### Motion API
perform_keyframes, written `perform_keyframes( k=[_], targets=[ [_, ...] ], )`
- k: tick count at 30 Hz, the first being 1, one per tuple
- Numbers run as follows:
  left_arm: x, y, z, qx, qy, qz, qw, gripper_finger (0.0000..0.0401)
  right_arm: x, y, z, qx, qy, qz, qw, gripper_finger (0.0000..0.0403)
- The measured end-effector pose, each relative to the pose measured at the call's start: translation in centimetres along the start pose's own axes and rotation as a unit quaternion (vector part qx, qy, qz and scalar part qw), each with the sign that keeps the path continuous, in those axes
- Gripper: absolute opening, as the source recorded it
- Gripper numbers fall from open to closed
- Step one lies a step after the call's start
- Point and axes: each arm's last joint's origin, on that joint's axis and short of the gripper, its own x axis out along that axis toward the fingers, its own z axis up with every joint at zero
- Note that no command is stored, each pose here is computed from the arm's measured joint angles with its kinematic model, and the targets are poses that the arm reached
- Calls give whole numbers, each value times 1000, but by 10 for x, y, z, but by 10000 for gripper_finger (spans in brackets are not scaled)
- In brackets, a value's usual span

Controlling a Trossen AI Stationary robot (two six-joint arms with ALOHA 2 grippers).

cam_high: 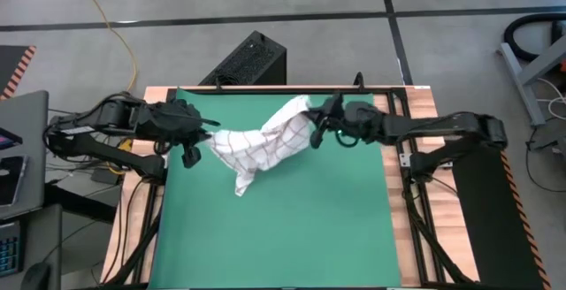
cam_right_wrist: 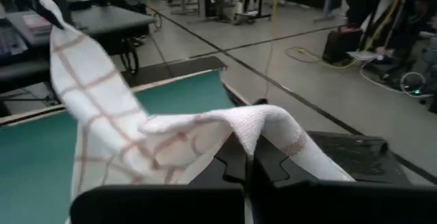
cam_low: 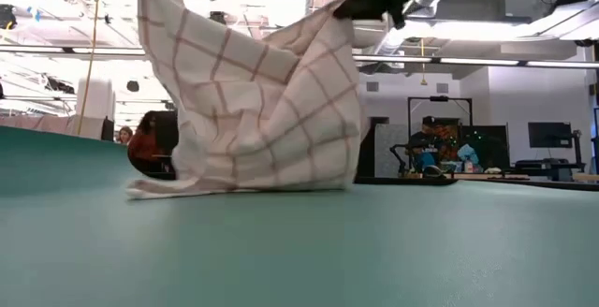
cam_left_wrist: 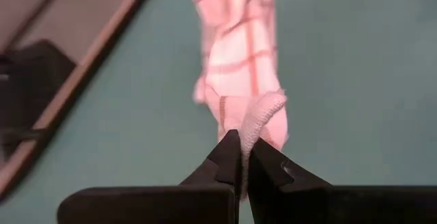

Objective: Roll towel
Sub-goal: Roll the white stripe towel

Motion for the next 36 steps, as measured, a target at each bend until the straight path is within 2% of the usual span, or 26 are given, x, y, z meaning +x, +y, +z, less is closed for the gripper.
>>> perform_keyframes(
  k=[4, 8, 14, 19, 24, 28, 31, 36],
  targets=[
    [-13, 7, 4, 0, -21, 57, 998, 0, -17, -18, 2, -3, 40, -28, 999, 16],
    [-20, 11, 5, 1, -32, 101, 994, 0, -32, -31, -10, -10, 130, -51, 990, 25],
    [-19, 11, 4, 18, -22, 107, 994, 0, -42, -33, -37, -37, 271, -66, 960, 58],
    [-19, 12, 1, 23, -6, 111, 994, 0, -40, -25, -53, -61, 333, -50, 940, 89],
    [-19, 13, -2, 17, 9, 115, 993, 0, -33, -18, -65, -58, 369, -52, 926, 132],
    [-19, 13, -2, 18, 12, 112, 993, 0, -22, -12, -75, -42, 392, -29, 919, 165],
    [-19, 13, -2, 18, 12, 112, 993, 0, -11, 3, -88, -68, 411, 20, 909, 179],
    [-19, 13, -2, 18, 12, 112, 994, 0, 7, 30, -107, -94, 406, 89, 905, 183]
  ],
)
